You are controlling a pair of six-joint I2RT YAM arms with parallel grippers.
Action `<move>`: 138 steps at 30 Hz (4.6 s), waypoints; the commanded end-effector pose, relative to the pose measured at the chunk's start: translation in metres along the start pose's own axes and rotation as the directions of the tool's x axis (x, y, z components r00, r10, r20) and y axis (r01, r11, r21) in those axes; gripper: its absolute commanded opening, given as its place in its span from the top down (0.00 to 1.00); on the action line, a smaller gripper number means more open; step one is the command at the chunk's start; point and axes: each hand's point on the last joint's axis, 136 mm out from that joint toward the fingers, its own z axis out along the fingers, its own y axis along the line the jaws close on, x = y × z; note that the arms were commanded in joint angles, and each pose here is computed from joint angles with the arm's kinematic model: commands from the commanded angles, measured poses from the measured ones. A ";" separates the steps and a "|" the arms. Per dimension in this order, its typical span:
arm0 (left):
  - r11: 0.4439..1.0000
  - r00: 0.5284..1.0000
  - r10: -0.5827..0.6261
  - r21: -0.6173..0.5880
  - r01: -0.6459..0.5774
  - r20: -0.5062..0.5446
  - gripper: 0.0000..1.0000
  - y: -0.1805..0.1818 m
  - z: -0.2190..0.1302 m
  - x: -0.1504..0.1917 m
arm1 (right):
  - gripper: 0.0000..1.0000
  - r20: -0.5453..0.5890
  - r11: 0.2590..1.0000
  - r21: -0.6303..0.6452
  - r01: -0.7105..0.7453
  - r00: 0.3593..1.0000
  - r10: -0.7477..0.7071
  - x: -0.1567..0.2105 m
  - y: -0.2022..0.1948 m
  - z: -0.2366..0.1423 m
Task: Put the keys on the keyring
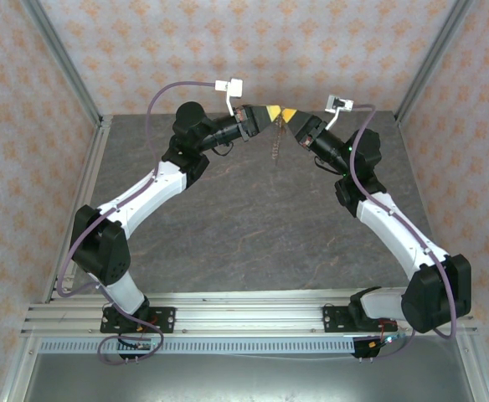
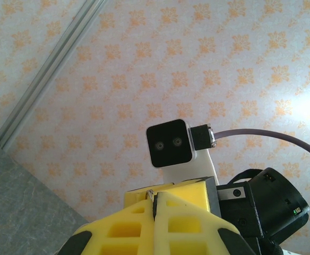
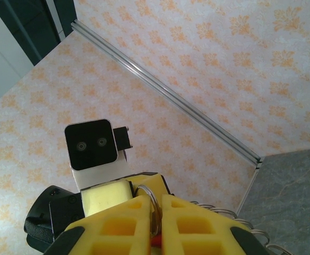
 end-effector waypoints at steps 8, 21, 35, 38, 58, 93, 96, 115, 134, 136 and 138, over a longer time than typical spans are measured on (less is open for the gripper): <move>0.997 0.999 0.043 0.063 -0.044 0.015 1.00 -0.022 0.004 -0.008 | 1.00 0.030 0.993 -0.104 0.058 0.998 -0.055 -0.017 0.036 0.005; 0.997 0.998 0.055 -0.049 -0.055 0.012 0.77 -0.010 -0.006 -0.016 | 1.00 -0.026 0.988 -0.017 0.153 0.988 -0.154 -0.016 0.023 -0.004; 0.975 0.978 0.167 -0.128 -0.183 -0.128 0.39 -0.002 -0.035 -0.026 | 1.00 -0.358 0.924 0.001 0.383 0.863 -0.358 0.012 0.014 -0.013; 0.970 0.964 0.186 -0.119 -0.211 -0.192 0.36 0.000 -0.037 -0.020 | 1.00 -0.447 0.907 -0.008 0.422 0.810 -0.381 0.019 0.013 -0.015; 0.980 0.852 0.192 0.051 -0.192 -0.486 0.58 0.006 -0.038 0.021 | 1.00 -0.598 0.898 -0.094 0.430 0.696 -0.396 0.041 0.008 -0.022; 0.983 0.832 0.181 0.127 -0.134 -0.524 0.85 -0.002 -0.014 0.052 | 1.00 -0.579 0.914 -0.119 0.387 0.721 -0.381 0.042 0.010 -0.017; 0.982 0.833 0.183 0.138 -0.130 -0.522 0.96 -0.006 -0.009 0.054 | 1.00 -0.578 0.916 -0.123 0.381 0.723 -0.378 0.042 0.011 -0.017; 0.993 0.982 0.113 -0.007 -0.115 -0.153 1.00 0.001 0.002 0.000 | 0.56 -0.143 0.875 0.232 0.426 0.904 -0.402 -0.047 0.009 -0.062; 0.987 0.984 0.120 0.125 -0.104 -0.133 1.00 -0.038 0.005 -0.008 | 0.48 -0.207 0.940 -0.023 0.341 0.918 -0.338 -0.014 0.021 -0.044; 0.985 0.982 0.123 0.138 -0.104 -0.142 1.00 -0.042 0.005 -0.007 | 0.48 -0.224 0.940 -0.041 0.338 0.914 -0.339 -0.010 0.022 -0.039; 0.983 0.980 0.127 0.154 -0.103 -0.153 1.00 -0.046 0.006 -0.005 | 0.48 -0.235 0.939 -0.053 0.341 0.909 -0.344 -0.007 0.024 -0.036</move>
